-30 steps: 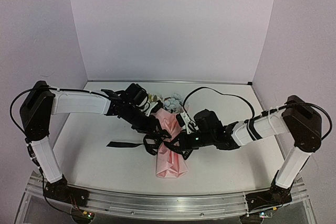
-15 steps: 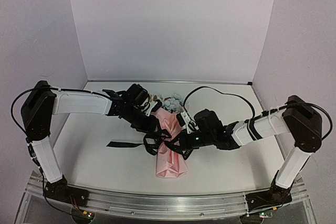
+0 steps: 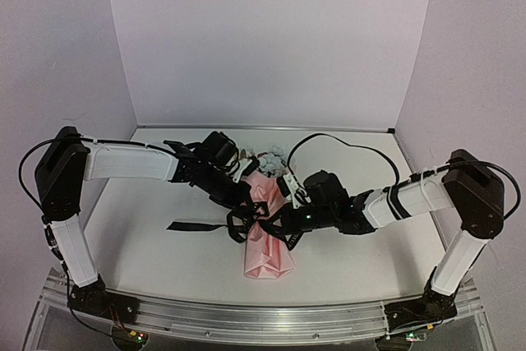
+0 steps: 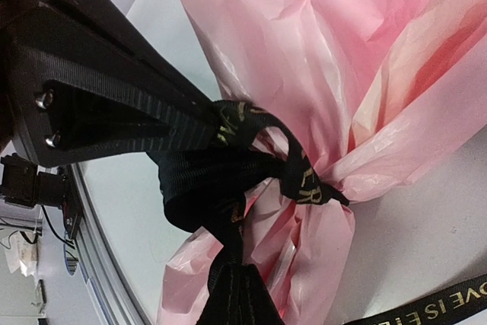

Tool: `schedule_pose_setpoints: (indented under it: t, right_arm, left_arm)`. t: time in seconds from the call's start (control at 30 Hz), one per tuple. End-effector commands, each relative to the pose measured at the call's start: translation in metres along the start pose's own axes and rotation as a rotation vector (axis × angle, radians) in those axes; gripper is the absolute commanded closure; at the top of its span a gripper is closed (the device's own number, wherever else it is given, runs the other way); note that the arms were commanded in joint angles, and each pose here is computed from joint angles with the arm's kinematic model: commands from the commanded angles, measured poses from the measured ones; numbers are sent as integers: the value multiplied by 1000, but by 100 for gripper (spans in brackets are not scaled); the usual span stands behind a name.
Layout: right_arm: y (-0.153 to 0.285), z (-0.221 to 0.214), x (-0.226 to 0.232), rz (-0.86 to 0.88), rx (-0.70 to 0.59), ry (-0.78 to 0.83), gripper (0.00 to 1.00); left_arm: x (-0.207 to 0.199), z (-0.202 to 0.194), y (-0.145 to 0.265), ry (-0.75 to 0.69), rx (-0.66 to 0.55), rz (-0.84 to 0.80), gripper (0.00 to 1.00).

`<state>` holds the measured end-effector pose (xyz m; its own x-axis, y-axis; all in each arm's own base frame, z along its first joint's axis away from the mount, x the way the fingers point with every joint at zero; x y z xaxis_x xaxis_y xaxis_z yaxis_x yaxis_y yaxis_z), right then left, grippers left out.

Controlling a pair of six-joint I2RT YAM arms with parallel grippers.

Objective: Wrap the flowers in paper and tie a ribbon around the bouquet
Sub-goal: Cross the ribbon over the folded bouquet.

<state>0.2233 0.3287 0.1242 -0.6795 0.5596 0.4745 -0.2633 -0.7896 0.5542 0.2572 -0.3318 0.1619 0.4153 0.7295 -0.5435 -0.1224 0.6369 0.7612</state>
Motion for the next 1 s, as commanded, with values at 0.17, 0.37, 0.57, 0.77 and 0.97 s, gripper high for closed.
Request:
schedule_pose_setpoints:
  t: [0.17,0.37,0.57,0.77,0.97]
  right_arm:
    - [0,36,6,-53,-123,49,100]
    - [-10,39,-4,-97,-151,27,100]
    - [-21,45,-11,-118,-209,-11,100]
    - [-22,48,-15,-128,-270,-33,100]
    - [-13,52,-9,-111,-288,-32,100]
  left_arm:
    - [-22,13,23,-52,-95,-98,100]
    - [-29,12,34,-64,-116,-153,100]
    - [-35,9,37,-72,-107,-214,100]
    - [-34,8,31,-64,-74,-218,100]
    - [-35,11,33,-53,-79,-215,100]
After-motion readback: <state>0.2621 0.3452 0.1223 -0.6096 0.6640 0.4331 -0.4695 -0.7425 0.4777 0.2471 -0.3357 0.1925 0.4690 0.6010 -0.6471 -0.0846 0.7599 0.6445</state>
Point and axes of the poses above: each gripper's point midway between its finger pads, its own y axis back along the fingers, its own x axis along the line the jaws close on, z = x × y, the point moved 8 cm from there along y, back along the fingers, and after that the axes turned 13 degrees about y, right-handed, at the moved point
